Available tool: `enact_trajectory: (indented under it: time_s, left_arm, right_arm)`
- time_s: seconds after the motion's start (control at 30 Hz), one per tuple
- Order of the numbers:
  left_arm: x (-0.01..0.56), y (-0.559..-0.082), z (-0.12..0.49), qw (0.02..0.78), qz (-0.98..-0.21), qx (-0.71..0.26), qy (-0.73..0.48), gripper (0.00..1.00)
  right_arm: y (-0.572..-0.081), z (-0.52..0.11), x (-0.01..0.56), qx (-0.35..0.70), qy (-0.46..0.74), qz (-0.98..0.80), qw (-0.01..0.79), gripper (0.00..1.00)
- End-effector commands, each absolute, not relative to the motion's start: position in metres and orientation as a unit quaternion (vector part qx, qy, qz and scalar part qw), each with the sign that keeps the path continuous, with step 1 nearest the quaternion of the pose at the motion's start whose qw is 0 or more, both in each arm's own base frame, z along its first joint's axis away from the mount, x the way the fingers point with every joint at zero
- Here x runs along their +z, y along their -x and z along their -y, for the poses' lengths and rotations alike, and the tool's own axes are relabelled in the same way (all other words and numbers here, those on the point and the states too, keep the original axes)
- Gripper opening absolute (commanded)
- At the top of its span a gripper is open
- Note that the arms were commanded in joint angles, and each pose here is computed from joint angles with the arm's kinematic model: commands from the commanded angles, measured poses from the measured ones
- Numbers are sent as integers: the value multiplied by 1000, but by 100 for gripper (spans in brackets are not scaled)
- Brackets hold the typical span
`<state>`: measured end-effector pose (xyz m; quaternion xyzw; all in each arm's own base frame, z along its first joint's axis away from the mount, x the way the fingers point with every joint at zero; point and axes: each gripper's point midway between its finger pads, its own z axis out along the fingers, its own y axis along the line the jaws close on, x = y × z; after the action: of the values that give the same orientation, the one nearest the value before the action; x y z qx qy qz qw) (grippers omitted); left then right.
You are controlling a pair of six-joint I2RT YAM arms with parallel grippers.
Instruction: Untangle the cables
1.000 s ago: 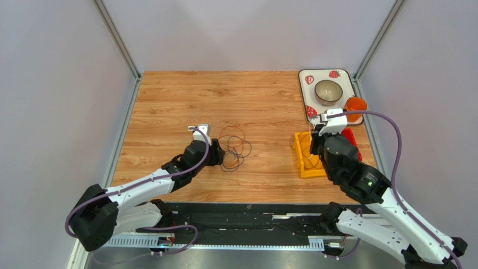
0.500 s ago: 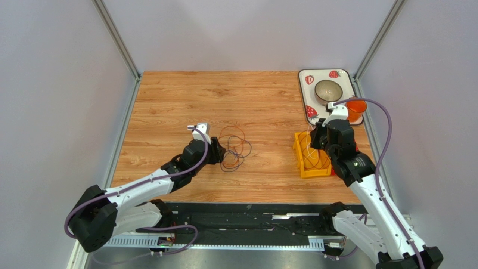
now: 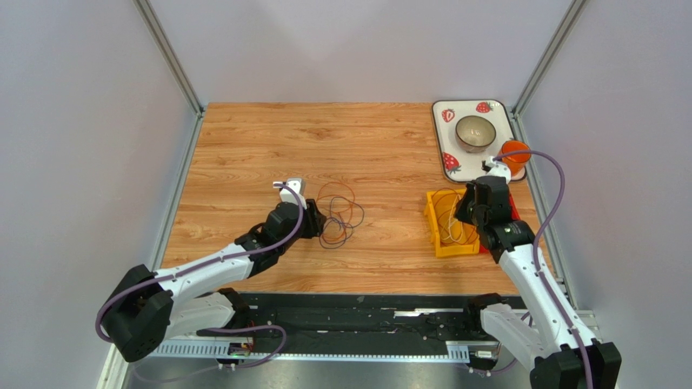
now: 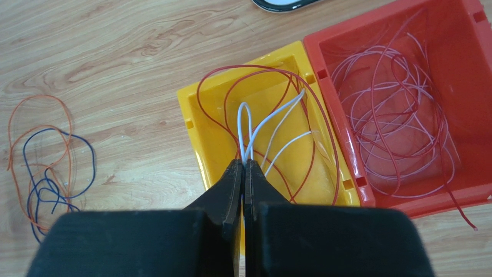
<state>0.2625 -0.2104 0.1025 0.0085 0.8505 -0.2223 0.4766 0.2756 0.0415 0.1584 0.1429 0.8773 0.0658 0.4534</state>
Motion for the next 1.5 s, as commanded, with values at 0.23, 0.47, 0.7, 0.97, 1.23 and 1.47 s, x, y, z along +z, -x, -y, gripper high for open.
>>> enact_trajectory:
  time_s: [0.23, 0.47, 0.7, 0.97, 1.23, 1.47]
  left_arm:
    - [117, -271, 215, 495, -838, -229, -9, 50]
    - [116, -273, 217, 494, -839, -227, -9, 49]
    - [113, -275, 218, 491, -842, -223, -11, 49]
    - [113, -276, 219, 490, -843, -223, -10, 48]
    - [112, -275, 219, 489, -843, -222, -10, 48]
    - [113, -275, 219, 489, -843, -223, -10, 48]
  right_arm:
    - [-298, -39, 133, 39, -170, -893, 414, 0]
    - [-311, -56, 111, 41, -151, -917, 367, 0]
    - [-320, -67, 109, 32, -124, -926, 354, 0]
    - [-323, -73, 138, 27, -103, -926, 363, 32]
    - [-318, -72, 157, 14, -103, -923, 369, 41]
    - [-313, -77, 173, 43, -110, -912, 392, 6]
